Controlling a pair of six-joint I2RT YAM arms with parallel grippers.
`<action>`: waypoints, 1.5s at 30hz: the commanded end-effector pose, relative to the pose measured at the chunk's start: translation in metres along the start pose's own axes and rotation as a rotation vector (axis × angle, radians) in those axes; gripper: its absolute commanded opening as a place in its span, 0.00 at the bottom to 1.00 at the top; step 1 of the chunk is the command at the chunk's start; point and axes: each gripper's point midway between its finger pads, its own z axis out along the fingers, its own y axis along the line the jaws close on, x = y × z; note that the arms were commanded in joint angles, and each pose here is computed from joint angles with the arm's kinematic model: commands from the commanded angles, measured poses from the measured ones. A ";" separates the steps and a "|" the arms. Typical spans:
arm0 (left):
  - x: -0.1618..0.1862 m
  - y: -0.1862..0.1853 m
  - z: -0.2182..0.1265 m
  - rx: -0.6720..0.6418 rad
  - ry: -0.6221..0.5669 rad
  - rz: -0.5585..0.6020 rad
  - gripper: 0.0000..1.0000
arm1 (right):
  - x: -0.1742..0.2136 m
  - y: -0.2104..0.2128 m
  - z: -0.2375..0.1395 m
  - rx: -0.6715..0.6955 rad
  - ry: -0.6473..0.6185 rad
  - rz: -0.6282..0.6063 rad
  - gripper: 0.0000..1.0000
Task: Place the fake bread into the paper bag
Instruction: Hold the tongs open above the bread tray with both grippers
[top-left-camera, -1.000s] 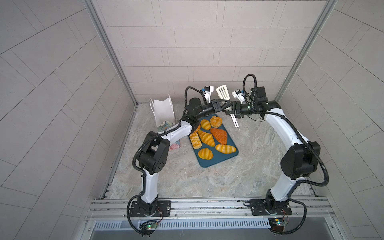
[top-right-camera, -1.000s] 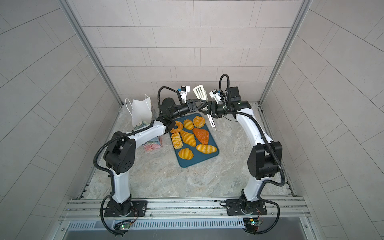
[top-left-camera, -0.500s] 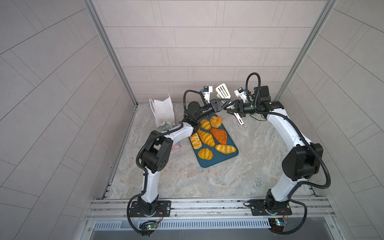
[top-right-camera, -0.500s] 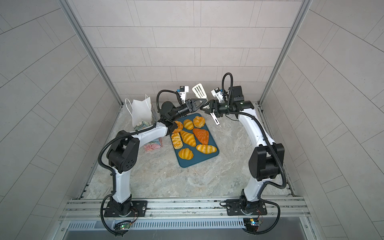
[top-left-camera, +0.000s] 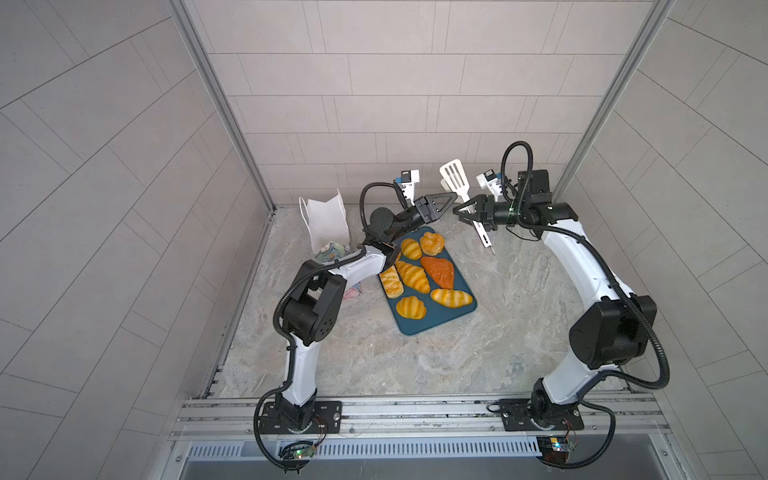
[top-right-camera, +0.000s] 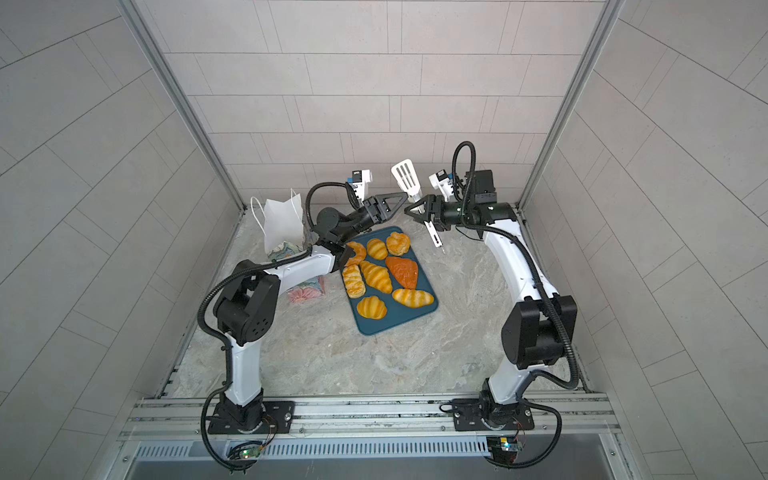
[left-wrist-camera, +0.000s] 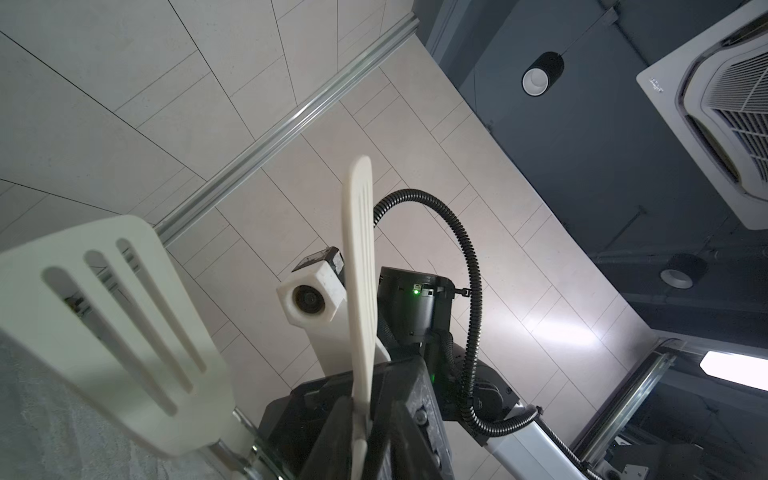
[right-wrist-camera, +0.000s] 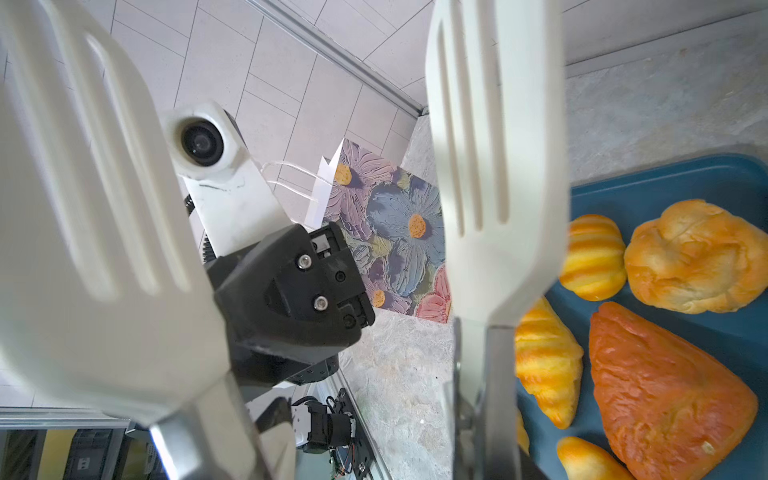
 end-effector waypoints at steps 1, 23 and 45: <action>-0.005 -0.024 0.004 0.087 0.000 0.038 0.37 | 0.003 0.007 -0.008 0.011 -0.010 -0.038 0.66; 0.015 -0.002 0.014 -0.070 0.107 0.073 0.58 | 0.002 0.017 0.006 -0.009 0.018 -0.053 0.67; 0.015 0.000 0.016 -0.067 0.117 0.079 0.42 | 0.018 0.011 0.008 0.008 0.072 -0.042 0.66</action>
